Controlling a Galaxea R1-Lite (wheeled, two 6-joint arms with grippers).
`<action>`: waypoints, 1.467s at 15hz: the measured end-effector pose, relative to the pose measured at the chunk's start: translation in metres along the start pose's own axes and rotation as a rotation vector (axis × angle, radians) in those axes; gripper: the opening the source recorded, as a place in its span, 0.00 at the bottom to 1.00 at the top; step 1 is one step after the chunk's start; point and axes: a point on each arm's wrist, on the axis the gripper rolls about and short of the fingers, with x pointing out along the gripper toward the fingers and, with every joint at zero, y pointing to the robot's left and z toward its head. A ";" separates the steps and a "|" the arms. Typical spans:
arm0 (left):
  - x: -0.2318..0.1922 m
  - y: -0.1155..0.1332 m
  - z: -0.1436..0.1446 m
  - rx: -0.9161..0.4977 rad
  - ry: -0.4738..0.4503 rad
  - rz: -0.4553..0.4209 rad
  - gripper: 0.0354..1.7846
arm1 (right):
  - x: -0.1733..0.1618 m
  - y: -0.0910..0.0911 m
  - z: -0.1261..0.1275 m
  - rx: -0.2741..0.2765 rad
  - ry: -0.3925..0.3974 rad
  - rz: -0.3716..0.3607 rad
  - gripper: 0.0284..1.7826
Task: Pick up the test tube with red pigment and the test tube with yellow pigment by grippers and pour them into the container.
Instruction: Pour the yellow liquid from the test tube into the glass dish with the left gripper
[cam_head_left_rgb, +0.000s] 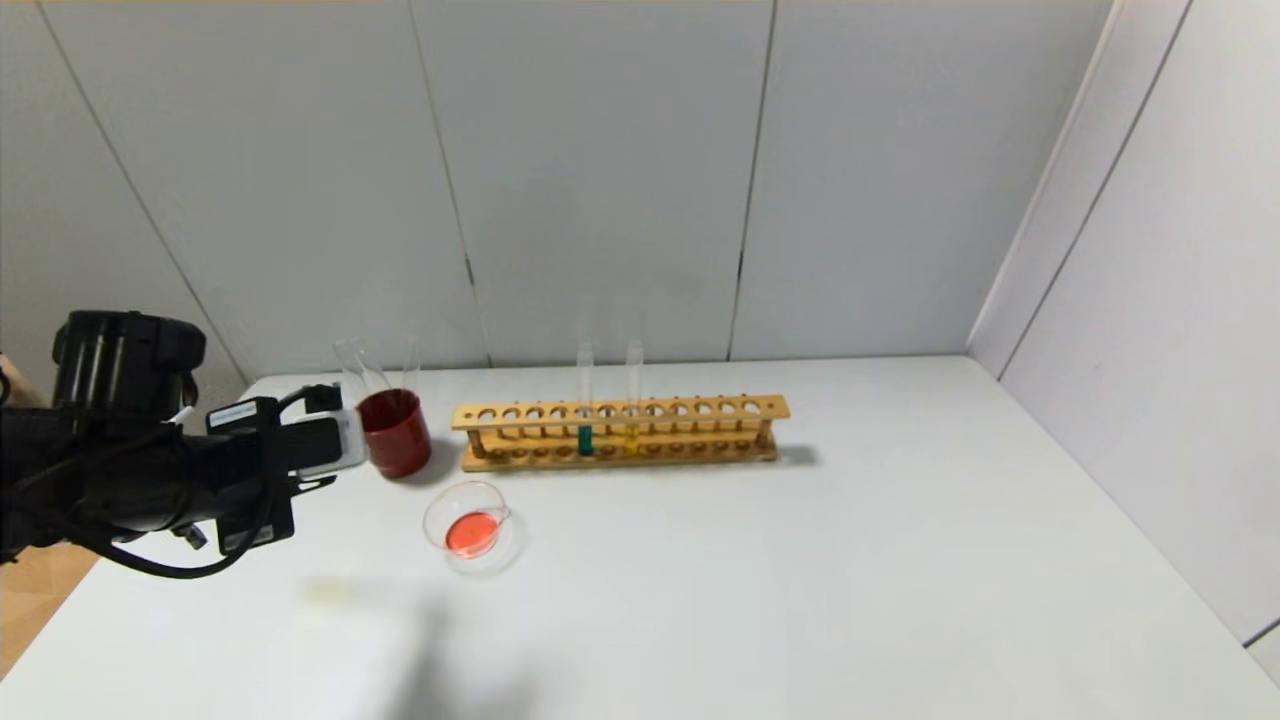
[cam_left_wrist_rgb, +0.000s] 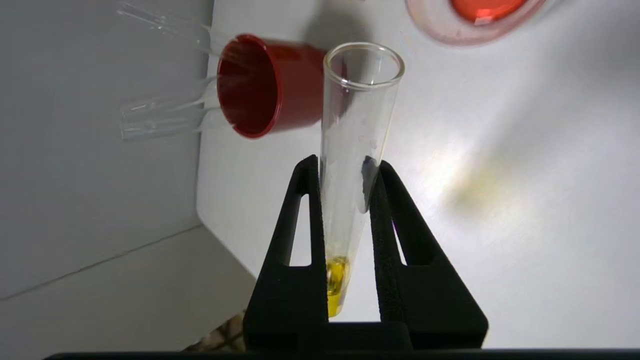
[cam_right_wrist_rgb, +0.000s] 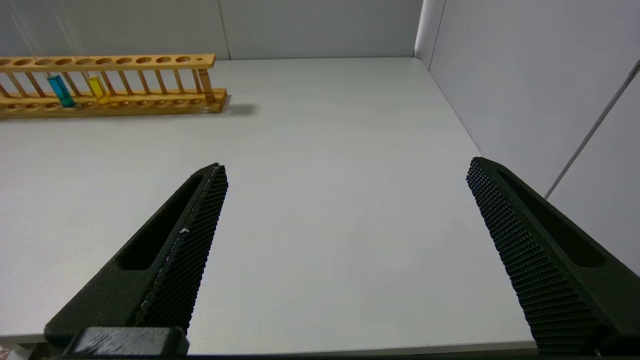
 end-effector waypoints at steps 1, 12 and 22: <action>0.004 0.001 0.000 0.008 0.008 -0.003 0.16 | 0.000 0.000 0.000 0.000 0.000 0.000 0.98; 0.033 0.008 0.019 0.132 0.005 -0.049 0.16 | 0.000 0.000 0.000 0.000 0.000 0.000 0.98; 0.041 0.010 0.038 0.234 0.055 -0.049 0.16 | 0.000 0.000 0.000 0.000 0.000 0.001 0.98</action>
